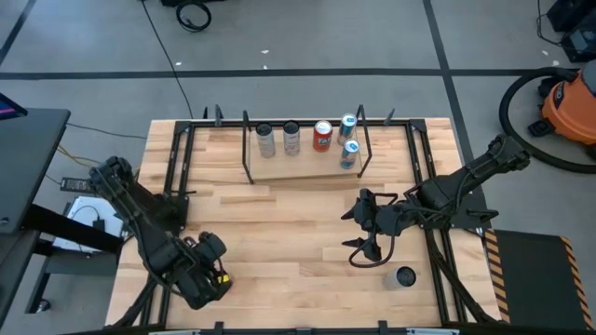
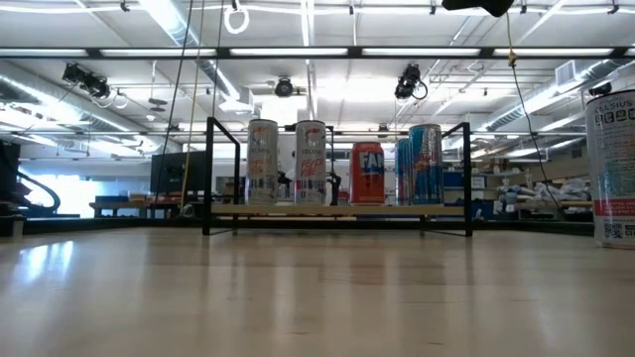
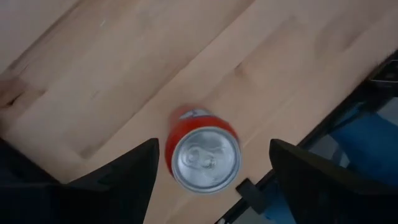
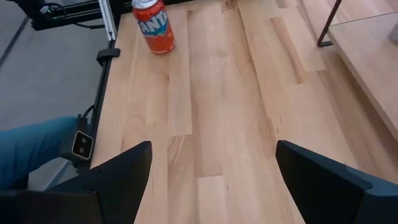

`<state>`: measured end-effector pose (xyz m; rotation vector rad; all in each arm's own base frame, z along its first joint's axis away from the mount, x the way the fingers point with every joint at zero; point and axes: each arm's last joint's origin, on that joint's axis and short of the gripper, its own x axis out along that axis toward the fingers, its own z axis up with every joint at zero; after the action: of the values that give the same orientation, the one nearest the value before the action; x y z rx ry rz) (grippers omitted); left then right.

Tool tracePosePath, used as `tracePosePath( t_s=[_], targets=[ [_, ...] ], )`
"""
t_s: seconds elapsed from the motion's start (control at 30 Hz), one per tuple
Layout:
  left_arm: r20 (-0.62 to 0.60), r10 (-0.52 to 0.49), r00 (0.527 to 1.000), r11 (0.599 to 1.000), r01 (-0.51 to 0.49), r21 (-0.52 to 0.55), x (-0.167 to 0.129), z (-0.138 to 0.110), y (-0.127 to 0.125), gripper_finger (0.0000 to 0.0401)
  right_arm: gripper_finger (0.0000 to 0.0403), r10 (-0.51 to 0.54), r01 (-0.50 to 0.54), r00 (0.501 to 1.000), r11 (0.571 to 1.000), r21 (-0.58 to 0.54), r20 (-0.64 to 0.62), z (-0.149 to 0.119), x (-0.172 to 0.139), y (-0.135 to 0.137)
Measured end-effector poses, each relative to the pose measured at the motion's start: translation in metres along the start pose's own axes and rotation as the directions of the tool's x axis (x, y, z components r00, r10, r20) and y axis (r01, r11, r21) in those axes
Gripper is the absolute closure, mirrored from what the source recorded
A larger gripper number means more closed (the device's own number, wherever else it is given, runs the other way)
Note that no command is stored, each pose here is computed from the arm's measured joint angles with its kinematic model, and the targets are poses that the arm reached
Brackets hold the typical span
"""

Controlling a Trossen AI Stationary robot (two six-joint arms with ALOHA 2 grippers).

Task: Place canned beverage on shelf
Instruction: Put the orange soda can aligned with the other orange soda can on the shelf

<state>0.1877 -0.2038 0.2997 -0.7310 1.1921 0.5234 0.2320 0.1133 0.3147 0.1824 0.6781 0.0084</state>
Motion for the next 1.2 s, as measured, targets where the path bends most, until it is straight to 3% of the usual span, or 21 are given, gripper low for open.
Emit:
tracePosePath(
  t_s=[0.33,1.2],
  targets=[
    [-0.063,0.033,0.997,0.999,-0.034,-0.009,0.016,-0.019,-0.009,0.0094,0.0051,0.016,-0.016,1.0,1.0,0.0,-0.01,-0.001,0.0,0.0],
    [-0.056,0.116,0.992,0.993,-0.116,-0.002,0.044,-0.022,-0.016,0.0094,0.0051,0.021,-0.021,1.0,1.0,0.017,-0.015,-0.001,0.0,0.001]
  ],
)
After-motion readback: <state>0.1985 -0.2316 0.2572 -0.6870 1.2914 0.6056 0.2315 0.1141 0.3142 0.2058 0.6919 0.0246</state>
